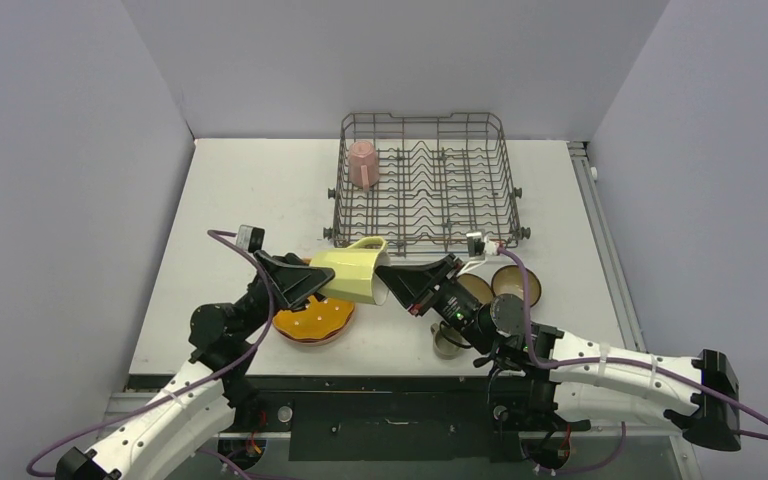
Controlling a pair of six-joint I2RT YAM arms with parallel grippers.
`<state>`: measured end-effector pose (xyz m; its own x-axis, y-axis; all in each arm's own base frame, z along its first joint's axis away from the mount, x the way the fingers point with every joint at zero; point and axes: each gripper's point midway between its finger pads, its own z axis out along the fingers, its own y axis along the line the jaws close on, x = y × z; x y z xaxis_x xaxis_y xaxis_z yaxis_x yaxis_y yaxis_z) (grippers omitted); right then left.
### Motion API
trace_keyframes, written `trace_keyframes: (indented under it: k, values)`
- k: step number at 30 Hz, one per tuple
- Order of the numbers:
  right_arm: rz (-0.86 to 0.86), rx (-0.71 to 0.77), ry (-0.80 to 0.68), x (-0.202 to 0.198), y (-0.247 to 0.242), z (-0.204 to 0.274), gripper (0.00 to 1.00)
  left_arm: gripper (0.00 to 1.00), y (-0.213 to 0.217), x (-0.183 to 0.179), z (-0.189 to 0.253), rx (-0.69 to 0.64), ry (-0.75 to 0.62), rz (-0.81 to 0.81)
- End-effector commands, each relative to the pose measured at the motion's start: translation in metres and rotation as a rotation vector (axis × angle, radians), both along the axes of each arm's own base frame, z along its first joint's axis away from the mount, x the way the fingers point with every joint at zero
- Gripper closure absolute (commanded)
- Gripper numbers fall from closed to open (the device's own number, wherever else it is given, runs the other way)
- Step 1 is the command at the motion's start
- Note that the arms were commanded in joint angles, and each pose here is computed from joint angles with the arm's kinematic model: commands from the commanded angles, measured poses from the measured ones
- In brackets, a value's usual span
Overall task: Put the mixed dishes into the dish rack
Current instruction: Turn the cup upside down in the dish rack.
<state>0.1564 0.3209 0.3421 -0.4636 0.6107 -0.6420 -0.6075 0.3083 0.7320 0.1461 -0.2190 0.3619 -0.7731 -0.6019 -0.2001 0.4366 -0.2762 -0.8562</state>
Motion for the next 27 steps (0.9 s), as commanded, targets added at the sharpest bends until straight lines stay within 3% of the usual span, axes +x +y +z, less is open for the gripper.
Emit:
trace_keyframes:
  k: [1, 3, 5, 9, 21, 27]
  values:
    - [-0.026, 0.173, -0.049, -0.004, -0.022, 0.048, 1.00, 0.64, 0.010, -0.014, 0.038, -0.069, -0.132, 0.011]
    - [-0.026, 0.173, -0.050, -0.005, -0.023, 0.047, 1.00, 0.87, 0.011, -0.013, 0.037, -0.070, -0.124, 0.020]
    - [-0.029, 0.172, -0.050, -0.005, -0.025, 0.047, 1.00, 1.00, 0.010, -0.010, 0.035, -0.064, -0.109, 0.028]
    - [-0.034, 0.162, -0.047, -0.005, -0.028, 0.046, 0.97, 1.00, 0.011, -0.008, 0.035, -0.062, -0.105, 0.039]
    - [-0.054, 0.107, -0.037, -0.006, -0.041, 0.036, 0.70, 1.00, 0.019, 0.002, 0.032, -0.057, -0.081, 0.129]
    - [-0.077, 0.047, -0.027, -0.006, -0.051, 0.026, 0.65, 1.00, 0.012, 0.002, 0.032, -0.022, -0.098, 0.110]
